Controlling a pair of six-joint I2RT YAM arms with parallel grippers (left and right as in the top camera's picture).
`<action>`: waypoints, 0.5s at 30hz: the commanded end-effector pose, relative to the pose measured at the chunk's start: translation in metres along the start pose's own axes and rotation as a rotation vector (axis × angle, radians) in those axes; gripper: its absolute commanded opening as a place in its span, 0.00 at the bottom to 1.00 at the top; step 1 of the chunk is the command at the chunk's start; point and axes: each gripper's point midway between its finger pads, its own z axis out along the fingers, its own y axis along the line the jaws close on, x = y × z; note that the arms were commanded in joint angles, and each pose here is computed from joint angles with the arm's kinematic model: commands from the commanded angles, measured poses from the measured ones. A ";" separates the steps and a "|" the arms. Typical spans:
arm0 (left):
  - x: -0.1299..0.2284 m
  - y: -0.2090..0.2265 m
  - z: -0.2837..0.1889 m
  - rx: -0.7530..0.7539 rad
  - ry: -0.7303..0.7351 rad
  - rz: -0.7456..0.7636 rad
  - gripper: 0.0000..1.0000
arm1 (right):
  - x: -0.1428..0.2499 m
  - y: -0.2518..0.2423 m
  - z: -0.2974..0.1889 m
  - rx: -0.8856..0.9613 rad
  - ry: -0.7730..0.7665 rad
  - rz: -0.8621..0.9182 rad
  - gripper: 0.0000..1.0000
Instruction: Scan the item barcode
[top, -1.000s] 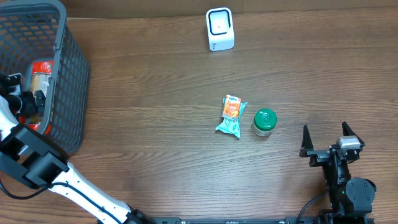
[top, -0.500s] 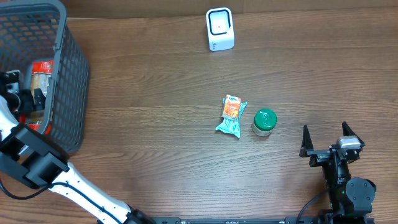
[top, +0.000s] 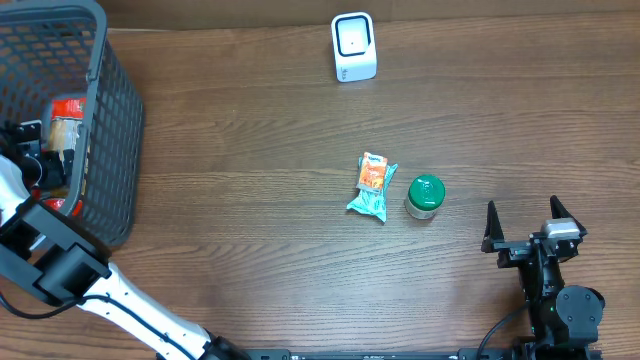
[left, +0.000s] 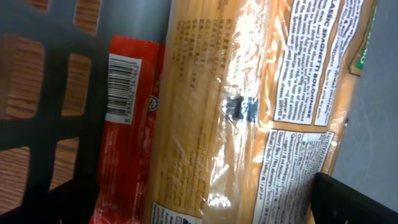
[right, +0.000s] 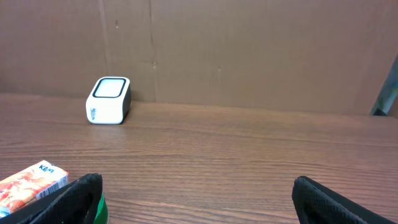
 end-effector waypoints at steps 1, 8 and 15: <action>0.040 -0.002 0.029 0.002 0.099 0.008 1.00 | 0.002 -0.001 0.000 0.002 -0.001 -0.004 1.00; 0.074 -0.019 0.058 0.025 0.137 0.001 1.00 | 0.002 -0.001 0.000 0.002 -0.001 -0.004 1.00; 0.097 -0.044 0.073 0.104 0.151 -0.009 0.98 | 0.002 -0.001 0.000 0.002 -0.001 -0.004 1.00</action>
